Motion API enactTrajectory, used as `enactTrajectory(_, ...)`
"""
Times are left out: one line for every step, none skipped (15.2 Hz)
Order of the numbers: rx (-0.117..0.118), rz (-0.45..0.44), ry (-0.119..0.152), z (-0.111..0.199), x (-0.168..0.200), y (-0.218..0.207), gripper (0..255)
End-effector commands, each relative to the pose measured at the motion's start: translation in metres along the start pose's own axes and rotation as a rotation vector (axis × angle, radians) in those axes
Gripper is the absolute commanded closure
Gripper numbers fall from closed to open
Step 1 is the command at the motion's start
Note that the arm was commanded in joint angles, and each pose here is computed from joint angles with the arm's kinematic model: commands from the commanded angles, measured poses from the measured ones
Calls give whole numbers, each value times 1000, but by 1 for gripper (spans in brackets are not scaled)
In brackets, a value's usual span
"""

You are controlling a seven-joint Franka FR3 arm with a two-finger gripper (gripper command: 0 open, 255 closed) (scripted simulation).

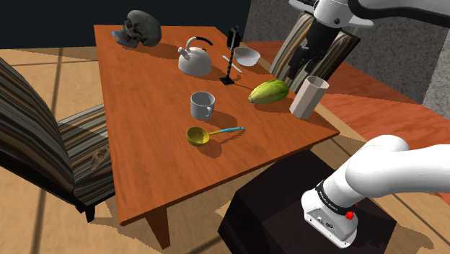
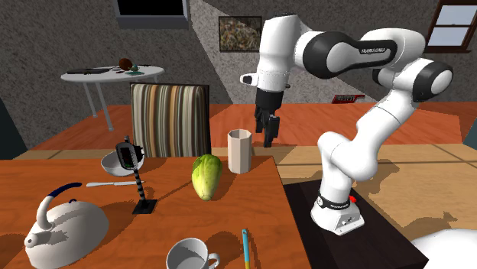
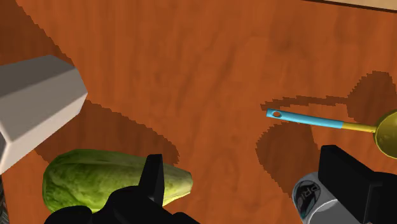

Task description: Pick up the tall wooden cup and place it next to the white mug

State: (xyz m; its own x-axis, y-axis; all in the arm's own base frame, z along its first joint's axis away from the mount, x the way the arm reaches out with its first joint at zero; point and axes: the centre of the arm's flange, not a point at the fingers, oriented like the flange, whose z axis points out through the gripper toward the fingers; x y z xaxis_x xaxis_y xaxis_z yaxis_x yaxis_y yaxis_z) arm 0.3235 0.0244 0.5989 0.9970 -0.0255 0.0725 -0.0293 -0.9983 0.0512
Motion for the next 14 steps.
enactTrajectory(0,0,0,0,0,0,0)
enactTrajectory(2,0,-4,6,2,12,0)
enactTrajectory(4,0,-9,12,4,24,0)
enactTrajectory(6,0,-13,18,6,36,0)
enactTrajectory(8,0,-17,24,7,48,0)
enactTrajectory(10,0,-22,30,9,60,0)
enactTrajectory(12,0,-26,36,11,72,0)
enactTrajectory(14,0,-30,42,13,84,0)
enactTrajectory(15,0,-35,48,15,96,0)
enactTrajectory(17,0,-39,55,16,108,0)
enactTrajectory(19,-1,-43,61,18,120,0)
enactTrajectory(21,-1,-48,67,20,132,0)
enactTrajectory(23,-1,-52,73,21,143,0)
enactTrajectory(25,-1,-56,80,23,155,0)
